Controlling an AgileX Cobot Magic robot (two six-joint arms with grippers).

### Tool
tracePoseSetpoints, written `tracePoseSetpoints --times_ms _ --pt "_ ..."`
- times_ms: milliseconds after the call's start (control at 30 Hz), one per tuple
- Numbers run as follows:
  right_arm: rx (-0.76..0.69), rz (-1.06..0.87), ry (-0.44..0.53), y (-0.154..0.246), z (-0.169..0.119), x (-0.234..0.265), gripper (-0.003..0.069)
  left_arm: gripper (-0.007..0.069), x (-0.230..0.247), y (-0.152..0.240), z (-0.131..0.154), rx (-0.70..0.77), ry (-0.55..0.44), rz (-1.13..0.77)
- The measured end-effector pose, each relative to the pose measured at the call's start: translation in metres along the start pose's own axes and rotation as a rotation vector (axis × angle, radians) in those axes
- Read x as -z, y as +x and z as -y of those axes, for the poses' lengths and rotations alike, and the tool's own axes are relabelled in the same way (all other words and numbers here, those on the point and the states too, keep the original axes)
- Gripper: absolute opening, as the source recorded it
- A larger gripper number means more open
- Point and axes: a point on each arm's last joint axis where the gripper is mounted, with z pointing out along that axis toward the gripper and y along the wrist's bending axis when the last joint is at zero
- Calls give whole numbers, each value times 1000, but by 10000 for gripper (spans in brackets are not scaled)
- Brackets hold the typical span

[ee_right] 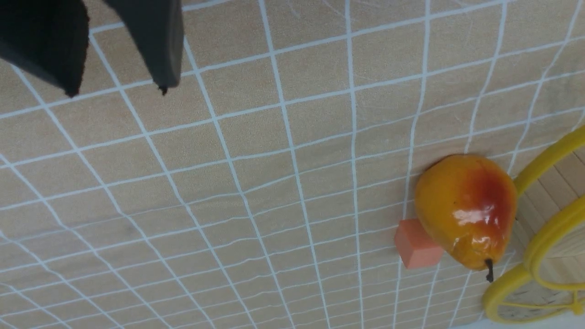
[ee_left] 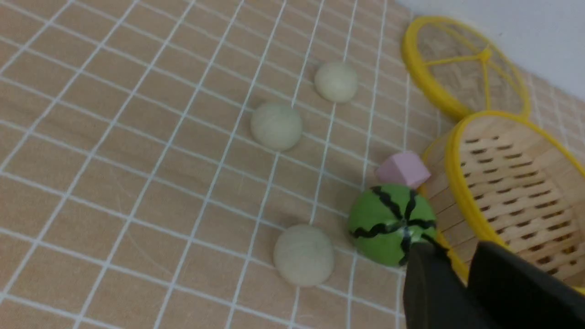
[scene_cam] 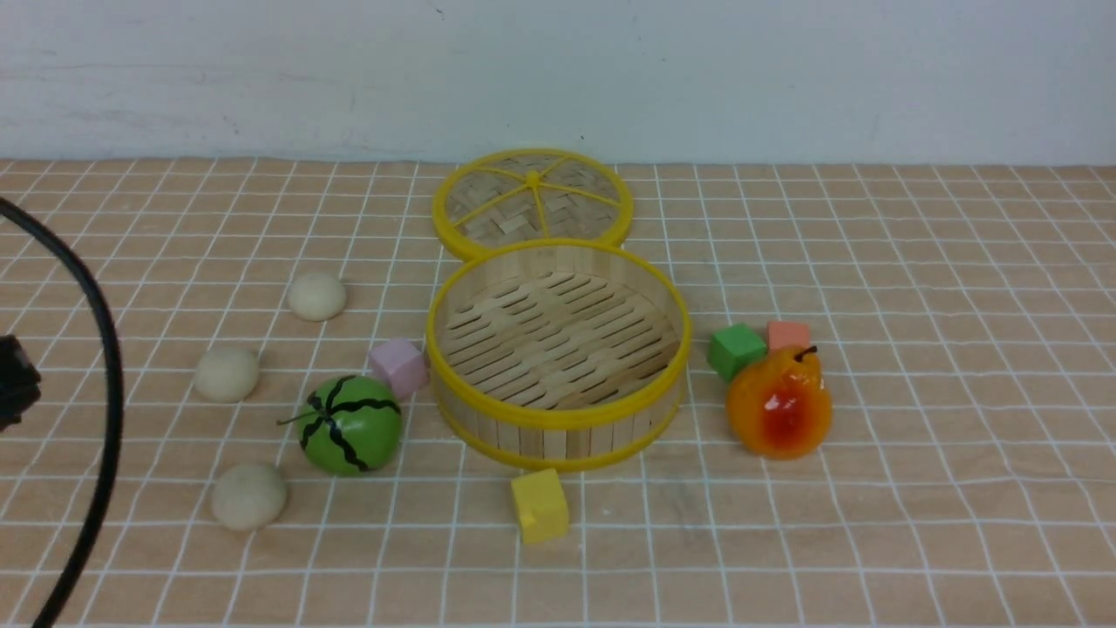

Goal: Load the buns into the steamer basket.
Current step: Use the left arm to grab a steamed stuffed bun

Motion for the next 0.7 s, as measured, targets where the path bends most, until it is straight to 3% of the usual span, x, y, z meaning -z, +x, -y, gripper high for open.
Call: tracePoseSetpoints --times_ms 233,467,700 --pt "0 0 0 0 0 0 241 143 -54 -2 3 -81 -122 -301" --pt "0 0 0 0 0 0 241 166 -103 -9 12 -102 -128 -461" --pt "0 0 0 0 0 0 241 235 -165 1 11 -107 -165 -648"
